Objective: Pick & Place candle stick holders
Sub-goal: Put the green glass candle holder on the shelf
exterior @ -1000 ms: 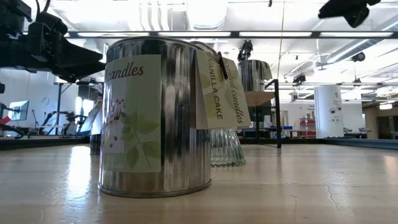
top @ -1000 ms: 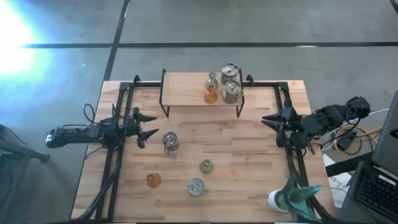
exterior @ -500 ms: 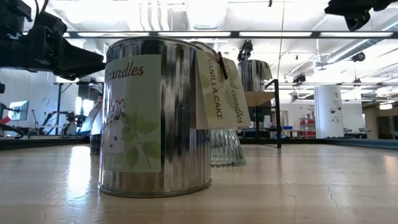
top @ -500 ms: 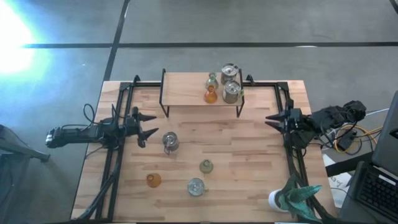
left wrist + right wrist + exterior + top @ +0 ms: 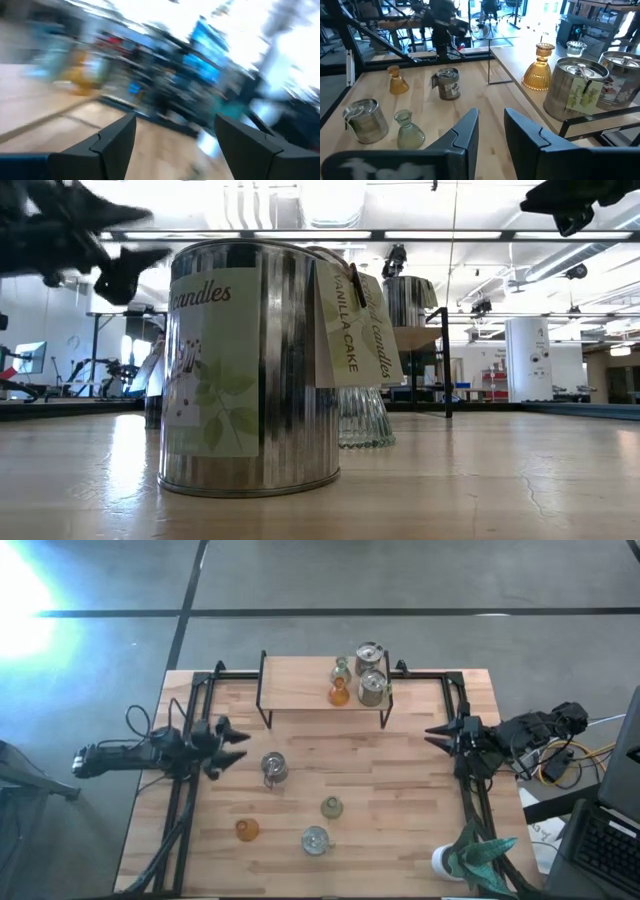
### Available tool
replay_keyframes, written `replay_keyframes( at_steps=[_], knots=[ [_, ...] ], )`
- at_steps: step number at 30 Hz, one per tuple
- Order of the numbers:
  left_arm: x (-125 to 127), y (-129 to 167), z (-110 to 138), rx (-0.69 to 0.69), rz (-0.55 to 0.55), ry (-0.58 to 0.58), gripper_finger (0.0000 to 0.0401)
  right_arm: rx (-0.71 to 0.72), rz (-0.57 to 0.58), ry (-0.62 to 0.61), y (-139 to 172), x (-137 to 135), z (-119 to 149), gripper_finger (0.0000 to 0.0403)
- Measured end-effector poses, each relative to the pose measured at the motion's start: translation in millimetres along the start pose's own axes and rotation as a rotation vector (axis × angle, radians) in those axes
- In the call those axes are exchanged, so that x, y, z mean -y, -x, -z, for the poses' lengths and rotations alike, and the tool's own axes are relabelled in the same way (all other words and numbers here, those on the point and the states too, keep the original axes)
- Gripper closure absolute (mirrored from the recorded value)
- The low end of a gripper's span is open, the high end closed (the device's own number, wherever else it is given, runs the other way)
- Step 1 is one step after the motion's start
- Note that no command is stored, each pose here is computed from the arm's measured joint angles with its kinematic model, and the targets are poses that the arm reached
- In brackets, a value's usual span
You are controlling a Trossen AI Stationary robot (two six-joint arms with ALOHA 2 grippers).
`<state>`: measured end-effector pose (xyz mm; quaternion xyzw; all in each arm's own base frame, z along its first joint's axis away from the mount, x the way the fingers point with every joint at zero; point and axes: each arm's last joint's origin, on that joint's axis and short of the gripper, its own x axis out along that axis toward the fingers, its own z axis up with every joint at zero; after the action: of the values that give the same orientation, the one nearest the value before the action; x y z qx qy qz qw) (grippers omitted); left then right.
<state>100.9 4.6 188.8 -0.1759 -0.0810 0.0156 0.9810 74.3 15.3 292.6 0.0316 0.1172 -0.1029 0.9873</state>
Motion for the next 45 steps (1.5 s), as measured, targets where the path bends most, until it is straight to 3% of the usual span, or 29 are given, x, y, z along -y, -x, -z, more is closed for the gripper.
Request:
replay_keyframes(
  at_steps=[2,3,10,19,22,29,33,41,45],
  knots=[
    [8.2,-1.3,-12.0,-0.033,0.112,-0.046,0.0128,0.000,0.000,0.000,0.0,0.0,0.0,0.0323],
    [10.8,-2.3,-18.2,-0.044,0.117,-0.048,0.0128,0.001,-0.001,-0.001,0.2,0.1,-0.1,0.0325],
    [23.1,-28.6,-50.1,-0.227,0.063,-0.144,0.0128,0.001,0.000,-0.001,0.1,0.1,0.0,0.0337],
    [36.4,-104.9,-79.8,-0.384,0.060,-0.248,0.0128,0.001,0.000,-0.001,0.2,0.1,-0.1,0.0325],
    [35.2,-127.2,-72.4,-0.500,0.078,-0.251,0.0128,0.001,0.000,0.000,0.2,0.1,-0.1,0.0319],
    [40.9,-169.2,-73.1,-0.552,0.232,-0.266,0.0128,0.001,0.000,0.000,0.1,0.0,-0.2,0.0309],
    [41.2,-189.6,-71.9,-0.579,0.235,-0.257,0.0128,0.001,0.000,0.000,0.1,0.1,-0.1,0.0305],
    [38.7,-218.5,-40.3,-0.714,0.209,-0.128,0.0128,0.001,0.000,0.000,0.1,0.1,-0.1,0.0317],
    [39.4,-223.8,-28.2,-0.755,0.240,-0.159,0.0128,0.001,0.000,0.000,0.1,0.1,-0.1,0.0327]
  ],
)
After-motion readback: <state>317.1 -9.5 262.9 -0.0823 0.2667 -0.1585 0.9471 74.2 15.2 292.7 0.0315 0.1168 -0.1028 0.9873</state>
